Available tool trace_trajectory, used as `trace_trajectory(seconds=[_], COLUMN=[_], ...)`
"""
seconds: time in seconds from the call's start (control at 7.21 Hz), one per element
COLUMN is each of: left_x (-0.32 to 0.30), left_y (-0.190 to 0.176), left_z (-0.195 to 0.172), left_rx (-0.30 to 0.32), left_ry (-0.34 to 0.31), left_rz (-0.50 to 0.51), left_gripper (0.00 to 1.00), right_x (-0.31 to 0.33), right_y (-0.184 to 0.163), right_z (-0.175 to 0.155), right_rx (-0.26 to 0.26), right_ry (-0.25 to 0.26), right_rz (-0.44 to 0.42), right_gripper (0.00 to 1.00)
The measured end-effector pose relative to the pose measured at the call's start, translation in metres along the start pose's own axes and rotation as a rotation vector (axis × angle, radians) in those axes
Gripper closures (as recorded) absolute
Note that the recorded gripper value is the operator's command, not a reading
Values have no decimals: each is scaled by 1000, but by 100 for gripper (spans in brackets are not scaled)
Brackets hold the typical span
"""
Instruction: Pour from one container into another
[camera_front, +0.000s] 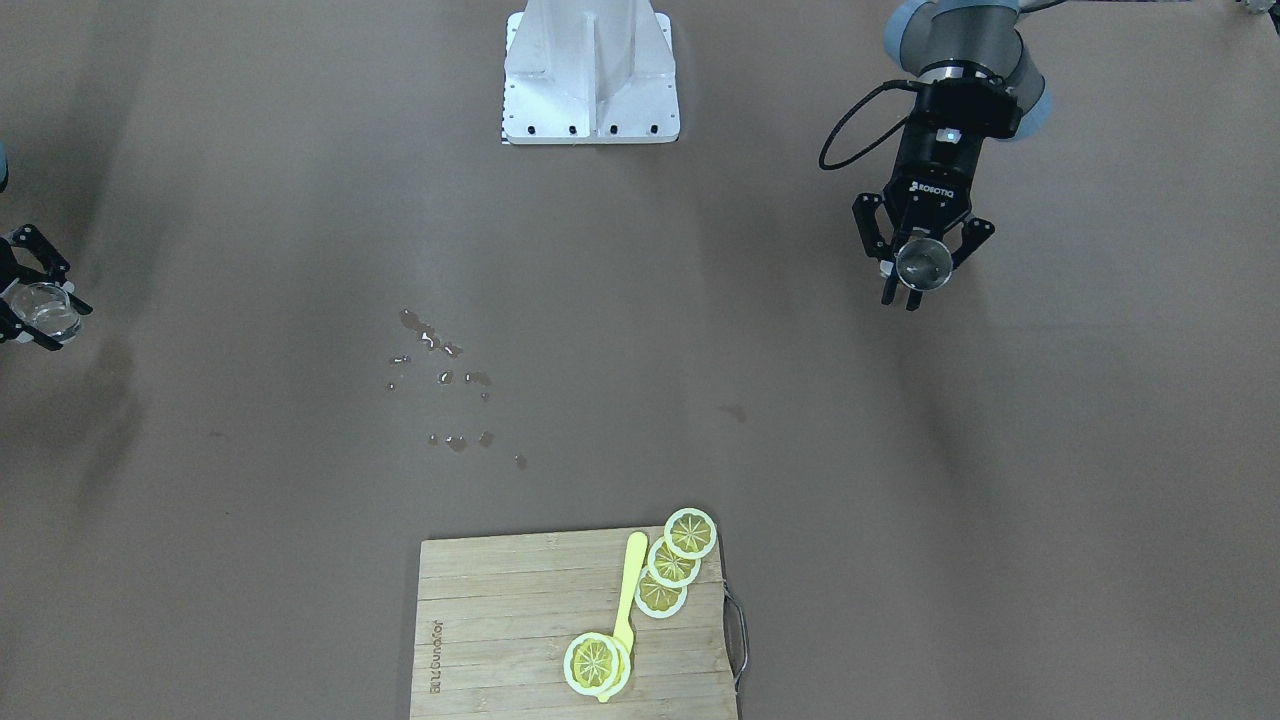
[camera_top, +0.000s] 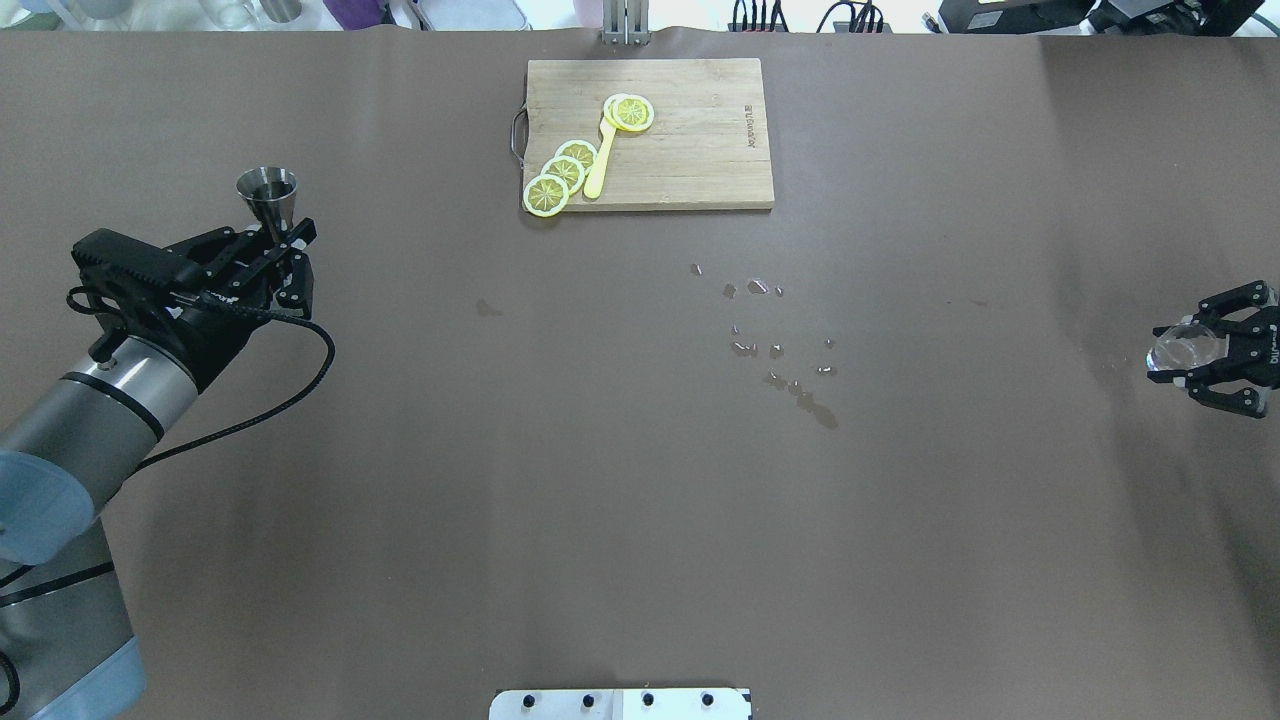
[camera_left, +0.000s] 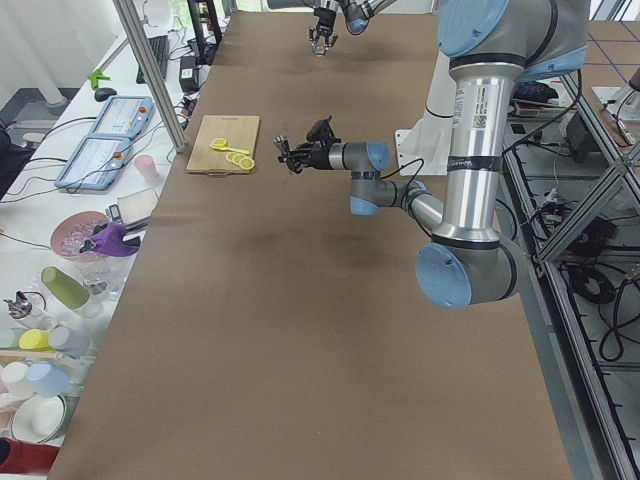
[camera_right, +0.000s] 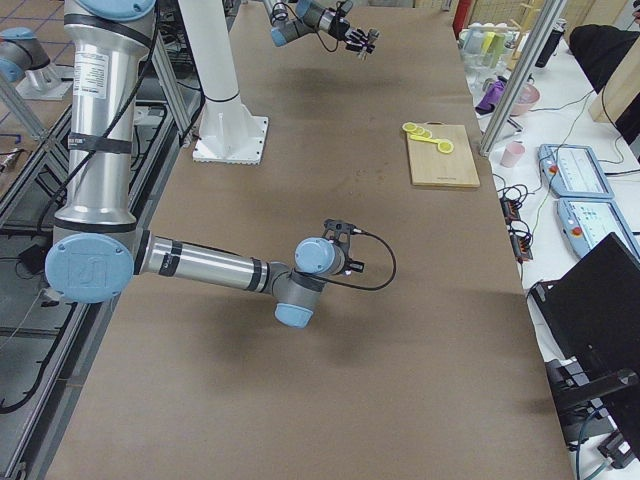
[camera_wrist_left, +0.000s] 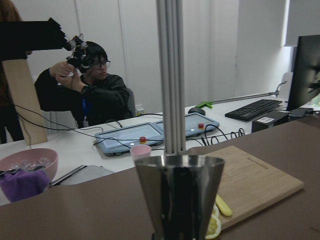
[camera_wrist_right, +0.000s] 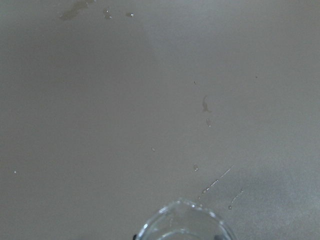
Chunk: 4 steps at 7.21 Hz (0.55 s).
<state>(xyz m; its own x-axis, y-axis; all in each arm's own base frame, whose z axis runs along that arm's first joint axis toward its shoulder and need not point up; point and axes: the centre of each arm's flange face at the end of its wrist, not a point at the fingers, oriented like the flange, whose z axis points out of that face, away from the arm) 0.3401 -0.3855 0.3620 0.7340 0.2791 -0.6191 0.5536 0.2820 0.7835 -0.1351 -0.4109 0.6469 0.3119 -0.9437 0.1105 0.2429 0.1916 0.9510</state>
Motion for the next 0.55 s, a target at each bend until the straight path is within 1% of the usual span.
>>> trace_trajectory(seconds=[0.14, 0.42, 0.55], left_x=[-2, -5, -7], left_y=[6, 18, 23], left_z=[2, 9, 13], left_rx=[2, 0, 12], left_ry=[-72, -195, -260], left_rz=[-2, -60, -89], left_gripper=[100, 100, 100], right_x=[-2, -4, -6], right_y=[13, 34, 47], right_z=[0, 1, 0], right_rx=[11, 33, 47], right_ry=[5, 16, 25], right_rz=[-1, 11, 26], right_gripper=[100, 100, 100])
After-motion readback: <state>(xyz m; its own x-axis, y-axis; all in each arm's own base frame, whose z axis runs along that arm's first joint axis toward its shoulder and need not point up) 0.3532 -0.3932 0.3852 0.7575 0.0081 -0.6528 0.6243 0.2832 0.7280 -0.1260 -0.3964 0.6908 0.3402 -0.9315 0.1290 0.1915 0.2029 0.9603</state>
